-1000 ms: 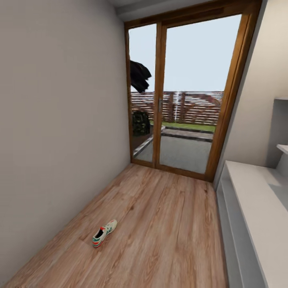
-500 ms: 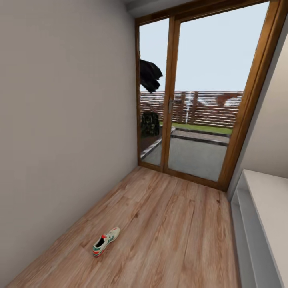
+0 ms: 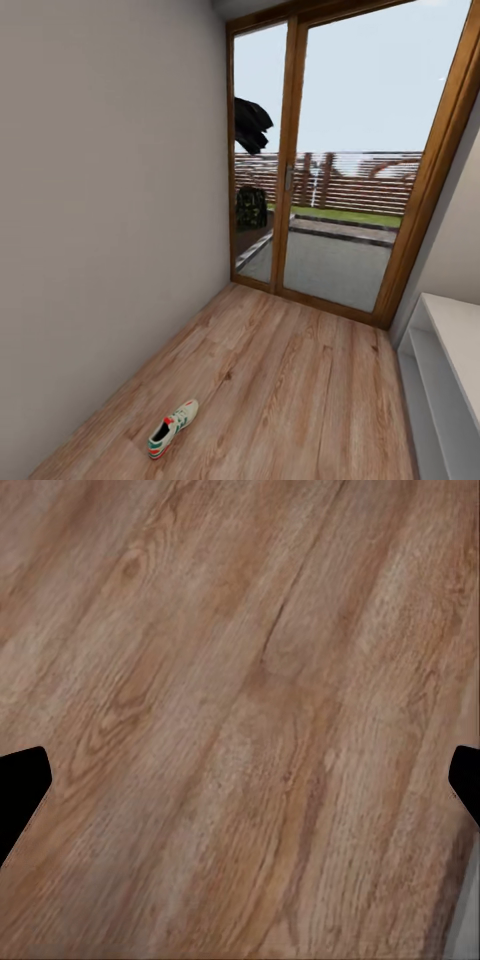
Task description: Pick up the two gym shoes and the two sandals from the corridor floor and place them onto the hallstand (shoe rack) in the corridor, making sure they are on the rack and not on the floor. Arrange them so the two gym shoes are next to each other and the two sandals are next to each other.
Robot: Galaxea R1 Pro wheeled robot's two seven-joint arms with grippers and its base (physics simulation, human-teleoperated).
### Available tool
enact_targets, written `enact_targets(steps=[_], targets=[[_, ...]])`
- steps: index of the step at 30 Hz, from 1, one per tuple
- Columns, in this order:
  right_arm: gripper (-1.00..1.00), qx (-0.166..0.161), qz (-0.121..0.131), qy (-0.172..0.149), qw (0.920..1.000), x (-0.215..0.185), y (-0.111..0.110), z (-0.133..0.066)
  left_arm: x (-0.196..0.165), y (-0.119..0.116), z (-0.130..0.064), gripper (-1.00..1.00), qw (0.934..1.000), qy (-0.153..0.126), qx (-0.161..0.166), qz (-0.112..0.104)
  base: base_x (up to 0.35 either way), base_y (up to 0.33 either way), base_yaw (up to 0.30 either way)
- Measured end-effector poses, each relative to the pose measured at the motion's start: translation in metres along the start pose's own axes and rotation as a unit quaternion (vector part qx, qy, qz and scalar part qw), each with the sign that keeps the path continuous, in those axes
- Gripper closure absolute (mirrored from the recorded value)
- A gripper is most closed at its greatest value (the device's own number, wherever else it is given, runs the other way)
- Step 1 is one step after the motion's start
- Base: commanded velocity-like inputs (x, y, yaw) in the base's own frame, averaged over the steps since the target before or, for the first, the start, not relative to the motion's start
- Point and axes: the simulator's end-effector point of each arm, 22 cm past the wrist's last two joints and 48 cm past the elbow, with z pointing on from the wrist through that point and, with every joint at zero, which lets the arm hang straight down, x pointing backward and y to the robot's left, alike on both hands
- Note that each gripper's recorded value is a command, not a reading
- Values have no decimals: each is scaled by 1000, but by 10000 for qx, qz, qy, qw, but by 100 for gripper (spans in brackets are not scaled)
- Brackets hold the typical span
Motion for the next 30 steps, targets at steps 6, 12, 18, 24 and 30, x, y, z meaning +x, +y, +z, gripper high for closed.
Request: enact_targets(steps=[6, 12, 18, 24, 30], targets=[[-100, -2, 1, -89, 10000, -4, 0, 0, 0, 0, 0, -100, 10000, 1, 2, 3, 340, 0, 0], [-100, -16, 10, -114, 9999, -6, 1, 0, 0, 0, 0, -100, 10000, 2, 2, 4, 340, 1, 0], [-100, -17, 11, -113, 9999, -5, 1, 0, 0, 1, 0, -100, 10000, 1, -7, -1, 338, 87, -96], [-100, -4, 15, -110, 9999, -5, 0, 0, 0, 1, 0, -100, 10000, 0, -9, -6, 315, 173, -238], [-100, 3, 17, -109, 9999, -5, 0, 0, 0, 1, 0, -100, 10000, 1, -10, -7, 289, 218, -278]])
